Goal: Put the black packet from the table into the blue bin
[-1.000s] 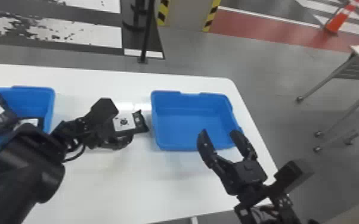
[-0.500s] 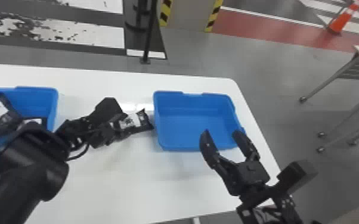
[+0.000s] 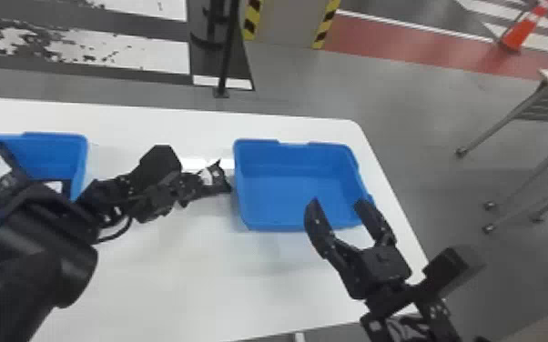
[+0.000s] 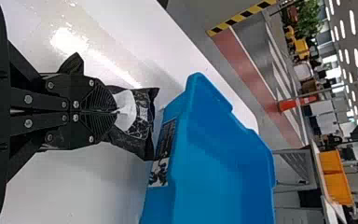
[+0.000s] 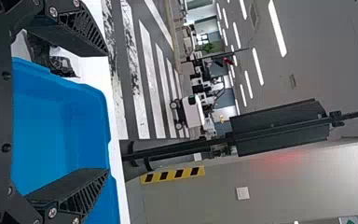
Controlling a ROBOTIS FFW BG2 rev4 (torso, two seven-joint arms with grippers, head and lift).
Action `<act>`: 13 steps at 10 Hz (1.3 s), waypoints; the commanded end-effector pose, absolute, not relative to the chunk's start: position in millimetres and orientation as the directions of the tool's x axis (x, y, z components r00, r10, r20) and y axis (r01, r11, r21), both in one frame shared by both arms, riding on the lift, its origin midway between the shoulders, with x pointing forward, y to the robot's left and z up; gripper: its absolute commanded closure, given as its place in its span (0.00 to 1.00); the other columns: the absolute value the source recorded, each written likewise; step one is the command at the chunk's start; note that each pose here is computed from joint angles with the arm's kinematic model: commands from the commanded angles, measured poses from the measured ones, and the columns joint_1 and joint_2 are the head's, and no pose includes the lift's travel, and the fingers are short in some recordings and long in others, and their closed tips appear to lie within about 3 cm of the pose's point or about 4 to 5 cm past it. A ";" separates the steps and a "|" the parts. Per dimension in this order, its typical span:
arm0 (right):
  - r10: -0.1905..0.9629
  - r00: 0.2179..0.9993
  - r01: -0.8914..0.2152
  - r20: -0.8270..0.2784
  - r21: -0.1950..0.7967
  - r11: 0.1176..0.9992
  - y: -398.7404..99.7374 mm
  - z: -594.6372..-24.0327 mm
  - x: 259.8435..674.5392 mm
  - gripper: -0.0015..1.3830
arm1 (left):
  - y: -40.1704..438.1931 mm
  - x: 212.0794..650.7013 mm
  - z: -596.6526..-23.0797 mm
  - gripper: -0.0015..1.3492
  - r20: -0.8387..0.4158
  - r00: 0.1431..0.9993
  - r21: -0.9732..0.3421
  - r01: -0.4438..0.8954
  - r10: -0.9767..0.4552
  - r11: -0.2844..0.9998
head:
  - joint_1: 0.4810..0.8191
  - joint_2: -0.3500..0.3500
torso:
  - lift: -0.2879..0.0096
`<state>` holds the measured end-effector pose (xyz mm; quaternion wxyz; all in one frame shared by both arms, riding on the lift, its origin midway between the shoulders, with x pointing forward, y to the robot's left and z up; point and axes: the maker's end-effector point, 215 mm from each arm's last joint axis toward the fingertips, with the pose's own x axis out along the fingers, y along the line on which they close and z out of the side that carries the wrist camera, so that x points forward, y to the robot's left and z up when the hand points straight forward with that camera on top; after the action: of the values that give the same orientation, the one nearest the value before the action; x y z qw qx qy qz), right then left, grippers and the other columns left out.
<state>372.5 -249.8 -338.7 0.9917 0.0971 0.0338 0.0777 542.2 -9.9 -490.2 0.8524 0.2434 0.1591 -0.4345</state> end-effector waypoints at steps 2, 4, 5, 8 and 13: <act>0.161 0.986 -0.149 -0.049 0.200 0.969 -249.0 -336.5 371.4 0.10 | 5.7 543.5 -424.2 0.90 -0.395 0.621 0.297 0.783 -0.676 0.546 | 0.63 0.07 | 0.60; 0.165 0.985 -0.153 -0.044 0.201 0.968 -246.9 -334.3 372.5 0.10 | 59.8 542.9 -393.7 0.90 -0.368 0.681 0.315 0.732 -0.634 0.604 | 0.63 0.09 | 0.60; 0.165 0.985 -0.153 -0.045 0.199 0.968 -246.8 -334.0 371.8 0.10 | 114.4 540.9 -393.0 0.90 -0.388 0.730 0.330 0.680 -0.563 0.654 | 0.63 0.12 | 0.60; 0.164 0.985 -0.151 -0.046 0.203 0.967 -247.5 -333.3 369.2 0.10 | 241.7 530.9 -412.2 0.90 -0.451 0.809 0.366 0.553 -0.377 0.748 | 0.63 0.35 | 0.60; 0.163 0.986 -0.150 -0.048 0.204 0.968 -248.4 -333.6 367.7 0.10 | 330.8 510.2 -416.5 0.11 -0.484 0.846 0.391 0.438 -0.225 0.809 | 0.63 0.62 | 0.60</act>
<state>367.8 -248.4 -333.6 0.9913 0.1001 0.0321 0.0790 512.4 327.1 -416.5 0.9263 0.2545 0.2094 -0.1828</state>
